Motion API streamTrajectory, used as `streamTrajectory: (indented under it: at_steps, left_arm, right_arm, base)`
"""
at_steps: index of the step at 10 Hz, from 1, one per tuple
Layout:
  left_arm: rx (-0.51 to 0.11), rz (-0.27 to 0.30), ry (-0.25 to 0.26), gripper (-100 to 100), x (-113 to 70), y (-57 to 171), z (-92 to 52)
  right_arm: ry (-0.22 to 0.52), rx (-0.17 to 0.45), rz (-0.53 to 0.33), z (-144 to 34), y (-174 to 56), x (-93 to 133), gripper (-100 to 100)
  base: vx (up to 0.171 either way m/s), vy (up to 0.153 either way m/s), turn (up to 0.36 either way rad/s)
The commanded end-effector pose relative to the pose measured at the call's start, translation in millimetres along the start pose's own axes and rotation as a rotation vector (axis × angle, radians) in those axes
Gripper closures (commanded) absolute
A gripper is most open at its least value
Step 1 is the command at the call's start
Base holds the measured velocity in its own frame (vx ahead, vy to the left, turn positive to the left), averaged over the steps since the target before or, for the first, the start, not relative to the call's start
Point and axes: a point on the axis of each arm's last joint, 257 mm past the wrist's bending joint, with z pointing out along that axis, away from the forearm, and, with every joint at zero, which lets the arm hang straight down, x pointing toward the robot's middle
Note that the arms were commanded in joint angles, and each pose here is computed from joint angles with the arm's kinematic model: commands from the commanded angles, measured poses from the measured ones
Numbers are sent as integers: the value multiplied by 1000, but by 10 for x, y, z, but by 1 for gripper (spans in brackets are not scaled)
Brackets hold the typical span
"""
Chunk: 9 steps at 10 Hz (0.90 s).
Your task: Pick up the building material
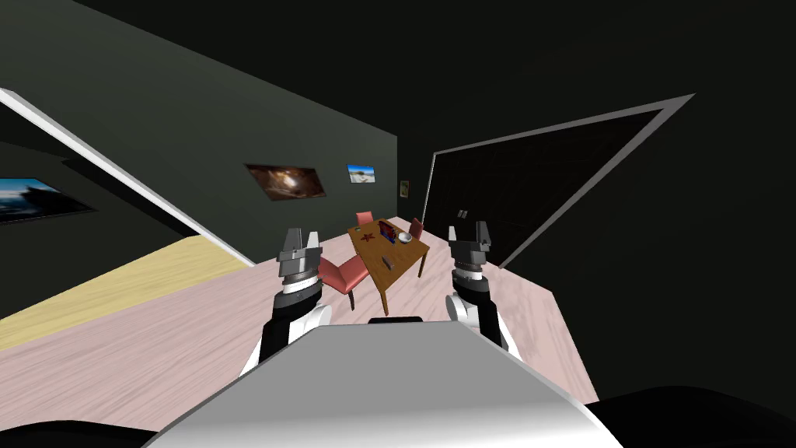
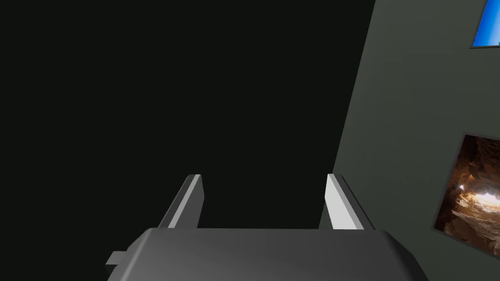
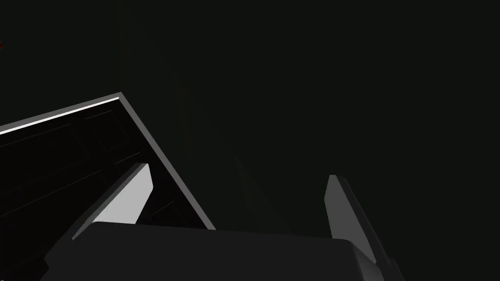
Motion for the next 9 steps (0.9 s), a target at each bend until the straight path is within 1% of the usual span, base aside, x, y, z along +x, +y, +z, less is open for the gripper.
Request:
streamTrajectory:
  at_steps: [1,3,5,7,8,9]
  left_arm:
    - [-2,10,36,-100,64,38,21]
    - [-15,29,84,-100,159,144,63]
    - [-44,55,123,-100,253,325,123]
    - [-80,85,152,-100,340,551,197]
    - [-91,86,154,-100,345,578,194]
    - [-121,103,168,-100,391,731,230]
  right_arm:
    - [0,0,0,0,0,0,0]
    - [0,0,0,0,0,0,0]
    - [0,0,0,0,0,0,0]
    - [0,0,0,1,0,0,0]
    - [0,0,0,1,0,0,0]
    - [0,0,0,0,0,0,0]
  base:
    - [-26,-3,-20]
    - [-60,-6,-44]
    - [-99,-15,-60]
    - [-121,-16,-83]
    - [-83,-5,-32]
    - [-60,-11,-69]
